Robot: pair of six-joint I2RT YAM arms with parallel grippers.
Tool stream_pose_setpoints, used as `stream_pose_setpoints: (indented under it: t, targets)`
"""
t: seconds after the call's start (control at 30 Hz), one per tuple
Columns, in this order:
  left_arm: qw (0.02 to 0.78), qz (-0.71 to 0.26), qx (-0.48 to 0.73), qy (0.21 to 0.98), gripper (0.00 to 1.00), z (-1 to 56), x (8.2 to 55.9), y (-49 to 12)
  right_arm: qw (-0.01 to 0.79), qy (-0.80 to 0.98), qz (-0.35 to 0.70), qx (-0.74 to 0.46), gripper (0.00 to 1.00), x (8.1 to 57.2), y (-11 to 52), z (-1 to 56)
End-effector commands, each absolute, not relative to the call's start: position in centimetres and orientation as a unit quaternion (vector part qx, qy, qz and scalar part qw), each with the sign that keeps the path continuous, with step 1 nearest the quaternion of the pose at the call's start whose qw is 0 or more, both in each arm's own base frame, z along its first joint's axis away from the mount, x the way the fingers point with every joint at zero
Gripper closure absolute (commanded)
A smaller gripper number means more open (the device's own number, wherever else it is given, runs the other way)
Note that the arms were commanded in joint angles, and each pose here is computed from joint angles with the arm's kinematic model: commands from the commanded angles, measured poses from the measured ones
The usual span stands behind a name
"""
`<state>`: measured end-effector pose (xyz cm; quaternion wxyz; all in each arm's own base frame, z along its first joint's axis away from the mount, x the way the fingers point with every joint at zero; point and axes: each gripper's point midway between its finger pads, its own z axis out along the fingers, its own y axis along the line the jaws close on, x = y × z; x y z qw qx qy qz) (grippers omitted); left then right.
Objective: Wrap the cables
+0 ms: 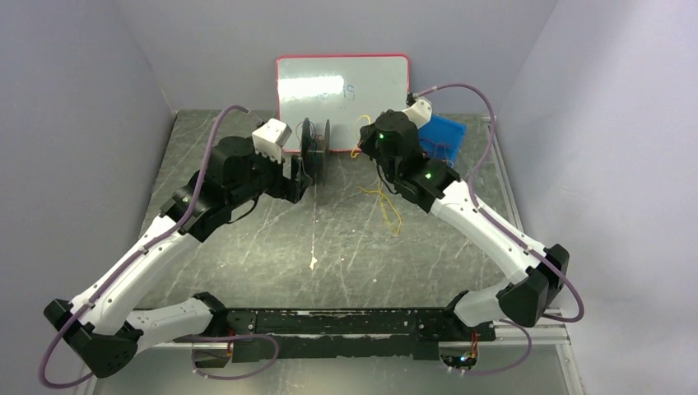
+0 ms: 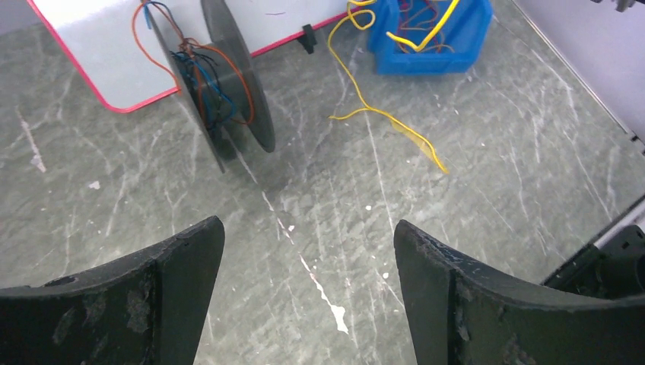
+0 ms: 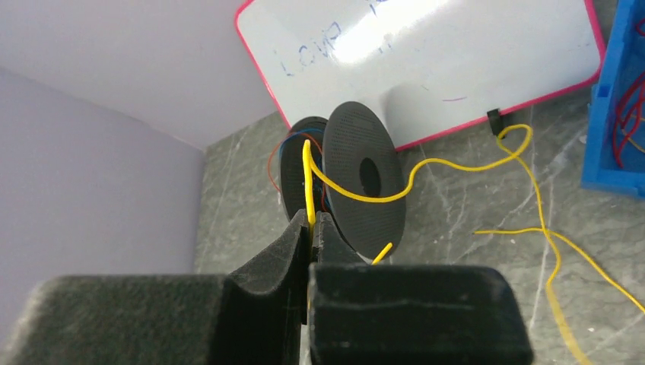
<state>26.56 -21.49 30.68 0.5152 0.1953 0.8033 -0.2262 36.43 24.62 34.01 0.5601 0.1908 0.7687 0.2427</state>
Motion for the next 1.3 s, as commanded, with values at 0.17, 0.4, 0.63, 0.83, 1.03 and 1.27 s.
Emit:
stream_pose_setpoints:
  t: [0.17,0.4,0.63,0.83,1.03,1.27]
  targets:
    - [0.548,-0.17,0.145,0.806,0.13,32.3,30.2,-20.4,0.559,0.735,0.256,0.284,1.0,40.8,23.7,34.3]
    - [0.554,-0.152,0.102,0.812,0.13,32.1,34.3,-18.3,0.554,0.733,0.259,0.296,1.0,44.3,24.1,34.3]
    - [0.549,-0.159,0.099,0.815,0.14,31.1,37.5,-18.4,0.544,0.731,0.296,0.287,1.0,48.0,25.4,34.3]
    - [0.547,-0.148,0.094,0.819,0.16,29.9,39.9,-17.9,0.554,0.729,0.331,0.228,1.0,50.2,28.0,35.2]
    - [0.535,-0.156,0.098,0.824,0.18,28.3,41.3,-18.3,0.541,0.737,0.361,0.185,1.0,53.0,30.3,34.5]
    - [0.529,-0.159,0.118,0.825,0.21,26.9,42.5,-19.1,0.502,0.758,0.382,0.164,1.0,54.6,32.9,31.1]
